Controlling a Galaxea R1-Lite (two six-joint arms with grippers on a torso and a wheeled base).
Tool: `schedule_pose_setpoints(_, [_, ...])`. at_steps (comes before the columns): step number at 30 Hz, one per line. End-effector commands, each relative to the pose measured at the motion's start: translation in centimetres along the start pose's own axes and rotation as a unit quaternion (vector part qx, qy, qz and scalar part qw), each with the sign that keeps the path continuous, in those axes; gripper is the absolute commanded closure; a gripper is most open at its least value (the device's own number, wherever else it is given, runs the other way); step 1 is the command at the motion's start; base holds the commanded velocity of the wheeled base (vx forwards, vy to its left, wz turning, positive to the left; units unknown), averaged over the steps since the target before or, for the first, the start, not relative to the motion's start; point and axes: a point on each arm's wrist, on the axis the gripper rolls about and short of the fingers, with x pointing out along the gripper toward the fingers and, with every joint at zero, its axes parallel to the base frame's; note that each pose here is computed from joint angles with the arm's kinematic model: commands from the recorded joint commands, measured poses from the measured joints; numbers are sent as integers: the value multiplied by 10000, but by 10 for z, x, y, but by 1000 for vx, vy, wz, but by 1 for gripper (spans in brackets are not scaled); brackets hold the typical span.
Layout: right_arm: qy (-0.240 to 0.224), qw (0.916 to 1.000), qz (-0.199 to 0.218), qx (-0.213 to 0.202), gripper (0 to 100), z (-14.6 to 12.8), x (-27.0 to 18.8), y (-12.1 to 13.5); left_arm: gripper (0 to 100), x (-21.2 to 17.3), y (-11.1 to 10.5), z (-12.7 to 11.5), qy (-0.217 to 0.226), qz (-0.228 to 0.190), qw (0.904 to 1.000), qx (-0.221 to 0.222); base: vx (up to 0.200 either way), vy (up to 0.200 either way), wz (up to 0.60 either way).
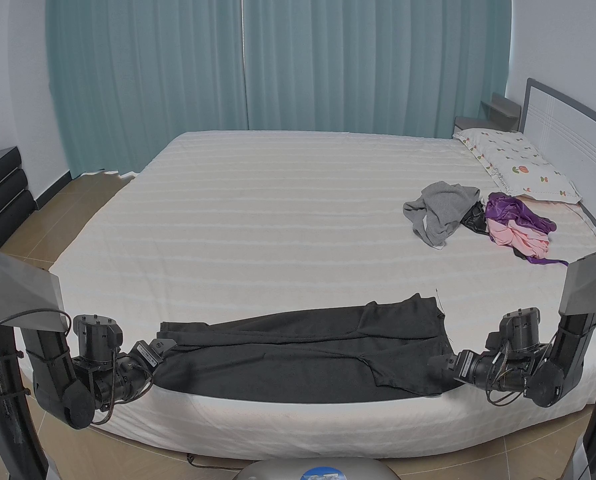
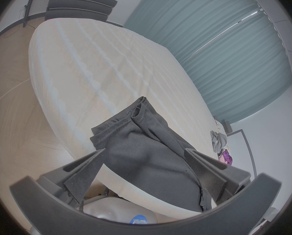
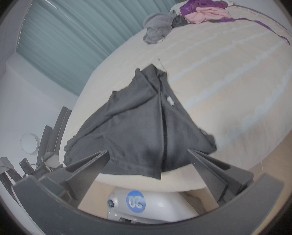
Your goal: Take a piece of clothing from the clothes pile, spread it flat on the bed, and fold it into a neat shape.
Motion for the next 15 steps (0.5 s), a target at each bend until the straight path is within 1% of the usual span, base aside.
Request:
schedule_pose_setpoints(1, [-355, 9993, 127, -8, 0, 15, -4, 6, 0, 0, 1, 1, -30, 4, 10000, -19, 0, 0, 0])
schedule_pose_setpoints(2, [-601, 9982, 63, -29, 0, 22, -6, 11, 0, 1, 2, 3, -60, 15, 10000, -42, 0, 0, 0])
schedule_pose_setpoints(3, [-676, 9977, 21, -31, 0, 24, -7, 12, 0, 1, 2, 4, -58, 14, 10000, -47, 200, 0, 0])
schedule_pose_setpoints(5, [-696, 9976, 3, -51, 0, 23, -10, 13, 0, 0, 3, 3, -54, 20, 10000, -39, 200, 0, 0])
schedule_pose_setpoints(8, [-556, 9984, -102, -46, 0, 19, -16, 11, 0, 0, 2, 3, -44, 13, 10000, -30, 200, 0, 0])
schedule_pose_setpoints(10, [-521, 9985, -152, -1, 0, 18, -17, 9, 0, 1, 2, 3, -44, 13, 10000, -30, 0, 0, 0])
schedule_pose_setpoints(12, [-668, 9976, -159, 61, 0, 25, -18, 7, 0, 1, 2, 3, -53, 1, 10000, -29, 0, 0, 0])
schedule_pose_setpoints(15, [-942, 9955, -45, 103, 0, 39, -23, 9, 0, 2, 0, 5, -99, -42, 9999, -36, 0, 0, 0])
